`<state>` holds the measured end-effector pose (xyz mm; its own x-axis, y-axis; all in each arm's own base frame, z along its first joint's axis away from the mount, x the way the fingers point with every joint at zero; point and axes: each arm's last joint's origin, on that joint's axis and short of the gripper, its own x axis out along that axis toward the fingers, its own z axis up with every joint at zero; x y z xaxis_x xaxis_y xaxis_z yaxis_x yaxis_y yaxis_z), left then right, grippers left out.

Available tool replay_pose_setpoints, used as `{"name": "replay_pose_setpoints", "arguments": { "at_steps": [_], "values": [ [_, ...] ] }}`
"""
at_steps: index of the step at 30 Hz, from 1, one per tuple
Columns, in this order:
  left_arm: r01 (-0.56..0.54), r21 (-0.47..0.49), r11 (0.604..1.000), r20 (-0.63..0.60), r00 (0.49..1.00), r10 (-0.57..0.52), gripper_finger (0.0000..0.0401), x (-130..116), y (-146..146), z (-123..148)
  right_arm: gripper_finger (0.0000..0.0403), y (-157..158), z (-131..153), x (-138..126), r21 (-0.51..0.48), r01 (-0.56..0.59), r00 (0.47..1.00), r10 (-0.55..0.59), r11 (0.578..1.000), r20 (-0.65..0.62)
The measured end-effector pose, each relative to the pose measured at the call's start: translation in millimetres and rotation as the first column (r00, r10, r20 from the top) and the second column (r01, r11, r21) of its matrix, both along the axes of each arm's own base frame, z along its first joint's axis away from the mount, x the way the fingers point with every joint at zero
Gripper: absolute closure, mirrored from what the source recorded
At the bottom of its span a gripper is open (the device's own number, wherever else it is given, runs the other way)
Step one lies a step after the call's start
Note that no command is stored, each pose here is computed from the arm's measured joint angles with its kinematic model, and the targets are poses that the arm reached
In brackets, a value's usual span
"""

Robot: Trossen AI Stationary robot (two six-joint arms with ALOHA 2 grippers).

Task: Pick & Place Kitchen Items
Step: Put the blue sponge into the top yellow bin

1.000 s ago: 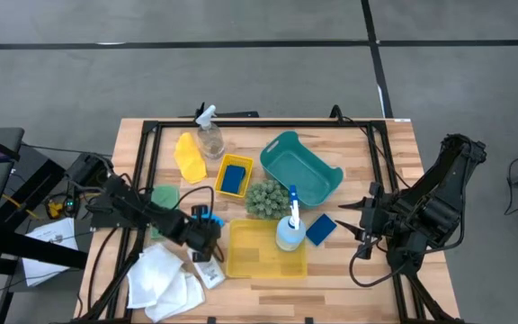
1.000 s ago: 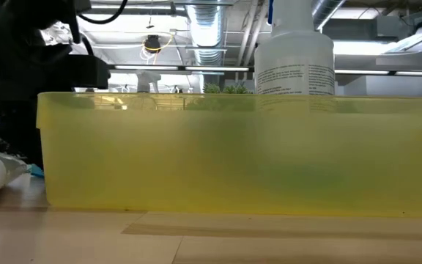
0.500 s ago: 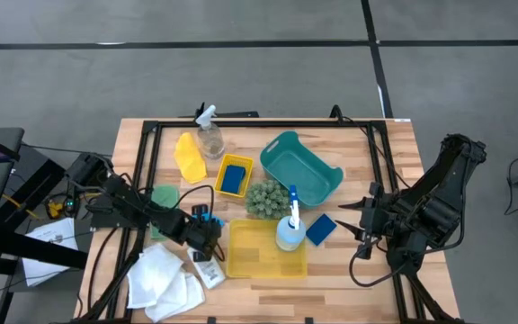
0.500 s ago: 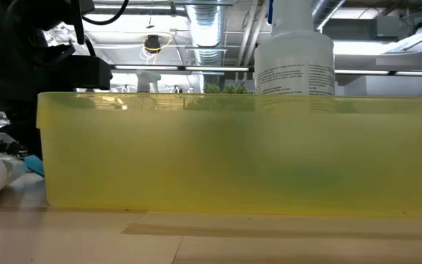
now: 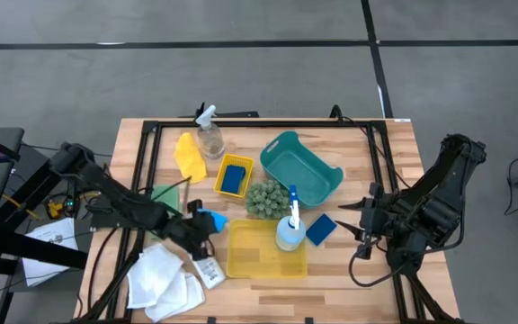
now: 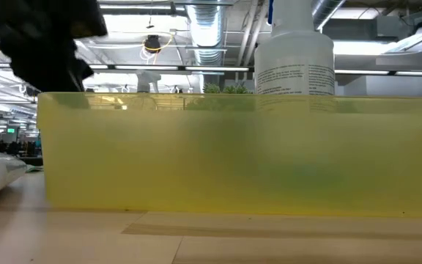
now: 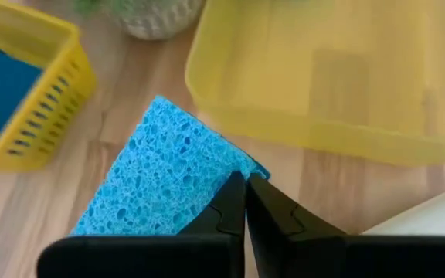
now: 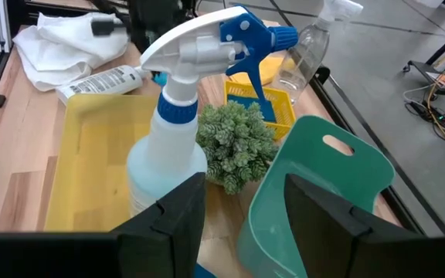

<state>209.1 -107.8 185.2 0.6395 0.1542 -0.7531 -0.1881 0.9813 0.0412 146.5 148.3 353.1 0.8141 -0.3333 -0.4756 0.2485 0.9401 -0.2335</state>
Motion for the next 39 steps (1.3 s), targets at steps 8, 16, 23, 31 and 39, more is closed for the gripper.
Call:
{"name": "replay_pose_setpoints", "arguments": {
  "at_steps": [8, 16, 23, 31, 39],
  "values": [
    [-0.066, -0.15, 0.987, 0.328, 0.938, 0.112, 0.0401, -46, 7, -6, 0.0235, 2, -3, 1, -0.003, -0.009, 1.0, 0.009, 1.0, -0.021],
    [-0.042, -0.379, 0.924, 0.627, 0.723, 0.29, 0.0401, -90, 29, -50, 0.0235, 5, -3, -2, -0.003, -0.028, 0.999, 0.028, 1.0, -0.021],
    [-0.069, -0.357, 0.931, 0.63, 0.718, 0.295, 0.0401, -92, 27, -54, 0.0235, 6, -3, -3, 0.0, -0.019, 1.0, 0.019, 1.0, -0.012],
    [-0.06, -0.342, 0.938, 0.63, 0.726, 0.276, 0.0401, -92, 27, -54, 0.0235, 5, -3, -3, -0.018, -0.013, 1.0, 0.013, 1.0, -0.007],
    [0.178, -0.3, 0.937, 0.711, 0.697, 0.095, 0.0401, -89, 19, -39, 0.0235, 4, -3, -3, -0.021, -0.012, 1.0, 0.012, 1.0, -0.008]
  ]
}}
